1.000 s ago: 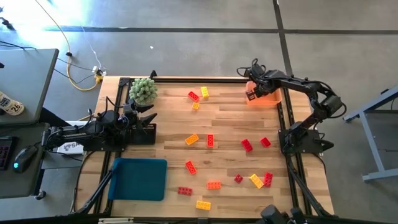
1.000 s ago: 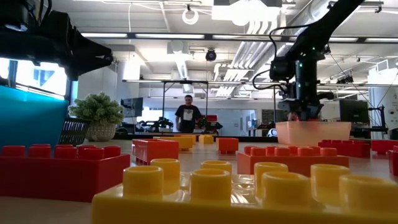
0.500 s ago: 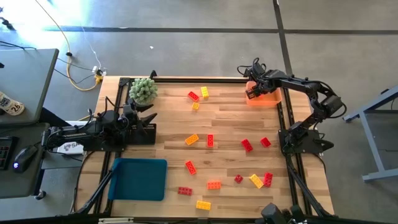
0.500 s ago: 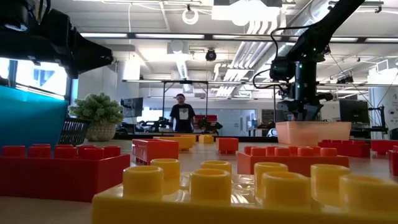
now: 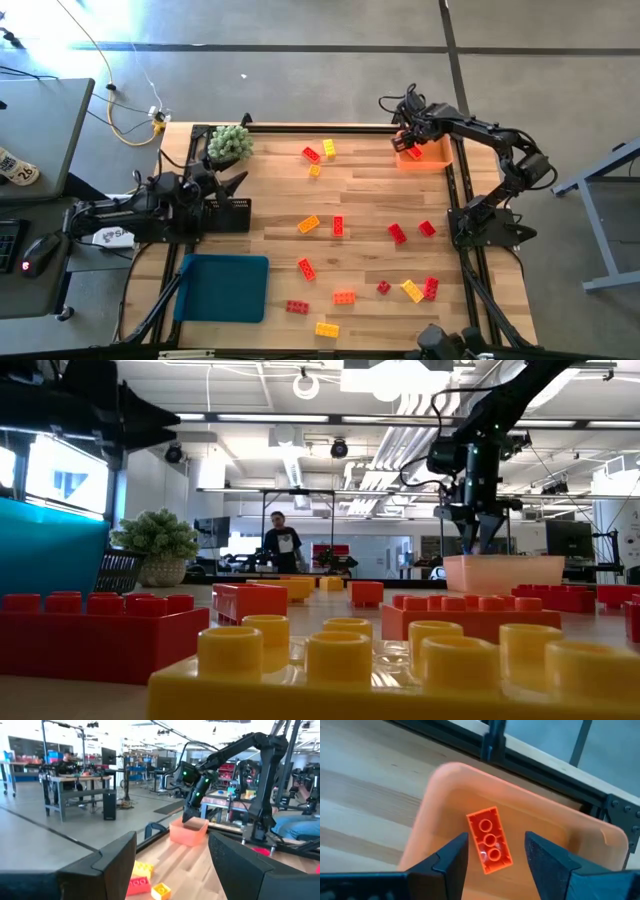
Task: Sort & place blocks by color
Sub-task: Put the yellow game piece into the black bin
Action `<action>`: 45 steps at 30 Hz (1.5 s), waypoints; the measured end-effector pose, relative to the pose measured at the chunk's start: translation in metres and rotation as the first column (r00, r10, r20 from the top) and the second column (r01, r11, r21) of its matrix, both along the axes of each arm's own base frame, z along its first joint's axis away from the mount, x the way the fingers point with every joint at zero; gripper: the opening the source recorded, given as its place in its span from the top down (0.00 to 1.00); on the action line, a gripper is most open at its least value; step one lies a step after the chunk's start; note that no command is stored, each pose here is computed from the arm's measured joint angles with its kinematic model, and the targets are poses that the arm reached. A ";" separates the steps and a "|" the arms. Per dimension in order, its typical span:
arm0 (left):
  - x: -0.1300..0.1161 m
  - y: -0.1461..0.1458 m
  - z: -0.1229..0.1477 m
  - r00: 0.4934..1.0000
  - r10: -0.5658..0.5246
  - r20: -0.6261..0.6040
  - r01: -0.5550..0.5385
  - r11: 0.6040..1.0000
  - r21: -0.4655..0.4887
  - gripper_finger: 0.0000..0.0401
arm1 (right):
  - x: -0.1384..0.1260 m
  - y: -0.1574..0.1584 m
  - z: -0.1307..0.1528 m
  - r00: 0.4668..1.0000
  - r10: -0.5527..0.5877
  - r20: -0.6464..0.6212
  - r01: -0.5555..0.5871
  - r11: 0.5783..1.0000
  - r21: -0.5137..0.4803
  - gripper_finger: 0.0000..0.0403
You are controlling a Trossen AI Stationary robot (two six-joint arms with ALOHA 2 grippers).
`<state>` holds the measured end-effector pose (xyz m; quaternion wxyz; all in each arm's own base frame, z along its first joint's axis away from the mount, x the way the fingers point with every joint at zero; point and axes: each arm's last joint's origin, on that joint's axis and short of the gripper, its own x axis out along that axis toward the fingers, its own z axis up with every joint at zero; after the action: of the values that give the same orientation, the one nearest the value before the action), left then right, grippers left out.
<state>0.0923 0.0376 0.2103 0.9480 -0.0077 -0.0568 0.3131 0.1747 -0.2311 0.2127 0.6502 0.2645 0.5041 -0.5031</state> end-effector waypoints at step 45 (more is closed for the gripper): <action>0.186 0.004 0.024 0.782 -0.327 -0.530 0.015 0.861 -0.509 0.40 | 0.039 0.013 0.050 0.990 0.139 -0.014 -0.139 0.983 -0.117 0.55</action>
<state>0.2780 0.0411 0.2343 0.9093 -0.1469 0.3260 0.2127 0.2141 -0.2177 0.2629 0.6968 0.1886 0.4926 -0.4861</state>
